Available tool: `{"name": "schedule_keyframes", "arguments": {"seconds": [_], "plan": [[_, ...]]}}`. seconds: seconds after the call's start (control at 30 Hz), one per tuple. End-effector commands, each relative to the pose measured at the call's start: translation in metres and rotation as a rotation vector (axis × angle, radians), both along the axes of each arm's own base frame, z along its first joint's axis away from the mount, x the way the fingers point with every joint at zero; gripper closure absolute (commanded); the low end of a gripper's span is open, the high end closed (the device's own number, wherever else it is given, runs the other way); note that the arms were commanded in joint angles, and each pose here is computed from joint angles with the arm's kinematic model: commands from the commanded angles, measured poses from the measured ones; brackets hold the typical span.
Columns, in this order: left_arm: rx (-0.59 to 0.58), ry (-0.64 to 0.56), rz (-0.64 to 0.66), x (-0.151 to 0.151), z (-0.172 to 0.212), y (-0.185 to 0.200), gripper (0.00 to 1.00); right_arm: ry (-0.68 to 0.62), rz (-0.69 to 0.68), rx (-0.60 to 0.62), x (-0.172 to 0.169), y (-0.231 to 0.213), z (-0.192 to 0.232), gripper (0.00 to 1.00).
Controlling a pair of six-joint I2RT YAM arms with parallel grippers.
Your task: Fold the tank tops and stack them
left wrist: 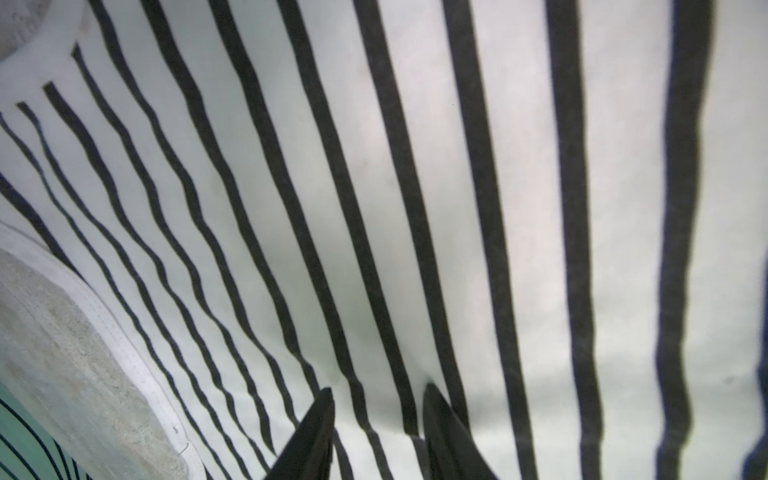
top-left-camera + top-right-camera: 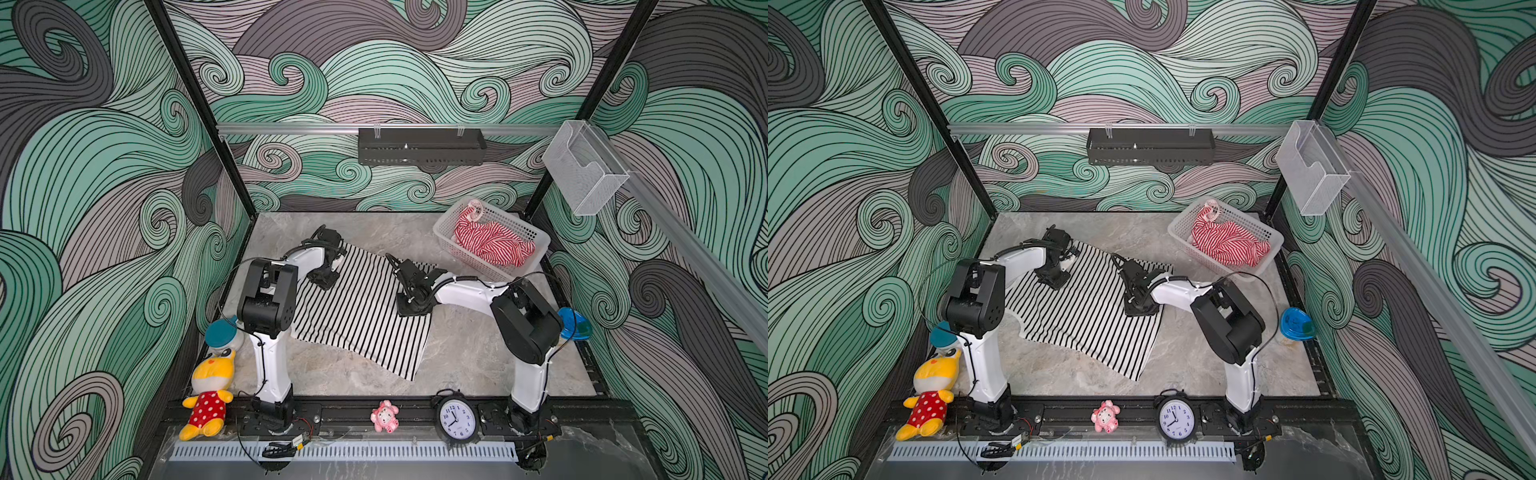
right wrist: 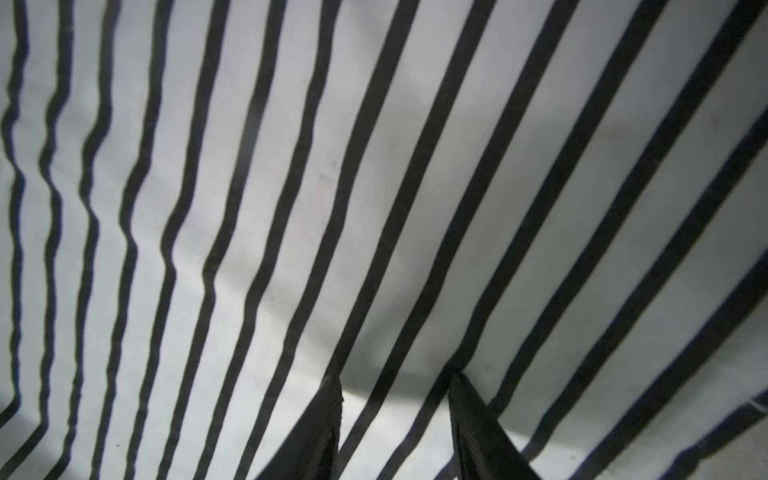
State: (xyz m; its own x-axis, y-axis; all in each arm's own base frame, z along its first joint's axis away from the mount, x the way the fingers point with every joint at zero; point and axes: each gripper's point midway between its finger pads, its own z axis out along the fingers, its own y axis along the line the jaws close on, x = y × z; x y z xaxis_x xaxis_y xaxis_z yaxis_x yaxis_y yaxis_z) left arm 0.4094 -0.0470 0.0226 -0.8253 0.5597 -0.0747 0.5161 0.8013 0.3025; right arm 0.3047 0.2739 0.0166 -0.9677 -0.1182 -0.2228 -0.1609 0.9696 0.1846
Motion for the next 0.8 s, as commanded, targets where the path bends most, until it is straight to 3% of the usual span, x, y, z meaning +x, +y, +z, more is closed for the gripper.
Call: {"name": "schedule_keyframes", "arguments": {"seconds": [0.0, 0.3, 0.77], "plan": [[-0.016, 0.035, 0.004, -0.014, 0.008, -0.004, 0.6, 0.059, -0.056, -0.103, 0.002, -0.041, -0.019, 0.54], [-0.055, 0.08, -0.04, -0.034, 0.01, -0.029, 0.59, 0.077, -0.1, -0.14, 0.044, -0.074, -0.018, 0.54], [0.156, -0.039, 0.004, -0.014, 0.014, -0.001, 0.59, 0.022, -0.067, -0.12, 0.068, -0.061, 0.013, 0.48]]}}
